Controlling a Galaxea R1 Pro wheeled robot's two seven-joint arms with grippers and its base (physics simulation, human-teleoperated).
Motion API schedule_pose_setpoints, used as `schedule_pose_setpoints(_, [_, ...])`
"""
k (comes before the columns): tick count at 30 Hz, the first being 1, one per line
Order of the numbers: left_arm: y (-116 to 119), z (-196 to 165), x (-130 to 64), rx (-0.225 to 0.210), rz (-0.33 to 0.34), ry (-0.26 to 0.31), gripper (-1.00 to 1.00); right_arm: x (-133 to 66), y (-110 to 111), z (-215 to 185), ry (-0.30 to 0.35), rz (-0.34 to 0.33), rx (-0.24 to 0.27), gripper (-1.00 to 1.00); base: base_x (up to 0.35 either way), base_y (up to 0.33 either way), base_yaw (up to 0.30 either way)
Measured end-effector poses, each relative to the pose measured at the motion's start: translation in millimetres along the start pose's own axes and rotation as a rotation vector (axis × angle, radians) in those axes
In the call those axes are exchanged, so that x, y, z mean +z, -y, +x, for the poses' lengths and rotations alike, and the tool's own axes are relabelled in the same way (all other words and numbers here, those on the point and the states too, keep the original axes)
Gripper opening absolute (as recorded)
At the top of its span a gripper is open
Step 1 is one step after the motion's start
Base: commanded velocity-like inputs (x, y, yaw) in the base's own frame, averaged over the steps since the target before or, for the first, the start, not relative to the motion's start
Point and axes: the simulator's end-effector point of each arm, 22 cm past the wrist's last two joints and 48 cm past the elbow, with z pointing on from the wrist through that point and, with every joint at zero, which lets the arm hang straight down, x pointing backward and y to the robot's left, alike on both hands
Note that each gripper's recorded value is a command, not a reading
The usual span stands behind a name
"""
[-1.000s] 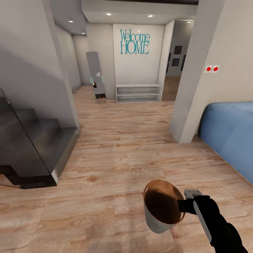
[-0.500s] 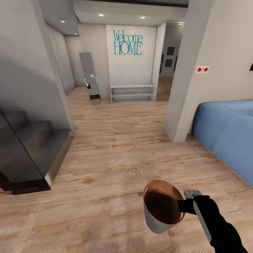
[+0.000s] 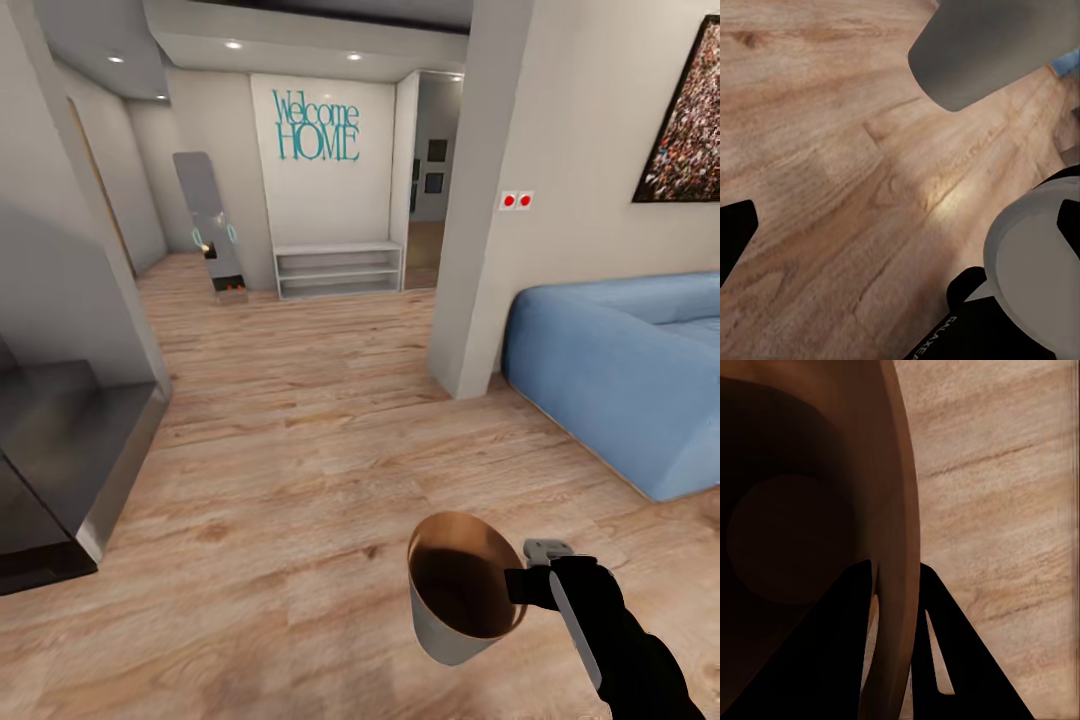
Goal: Put the three can of soda from the living room inside the tash can in the kitchen.
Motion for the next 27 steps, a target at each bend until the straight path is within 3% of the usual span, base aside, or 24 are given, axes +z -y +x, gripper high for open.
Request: schedule_pose_setpoints(27, [1.6, -6.5, -0.1, 0.015, 0.003, 0.013, 1.0, -7.7, 0.1, -6.6, 0.021, -0.001, 0.001, -1.0, 0.0, 0.0, -0.253])
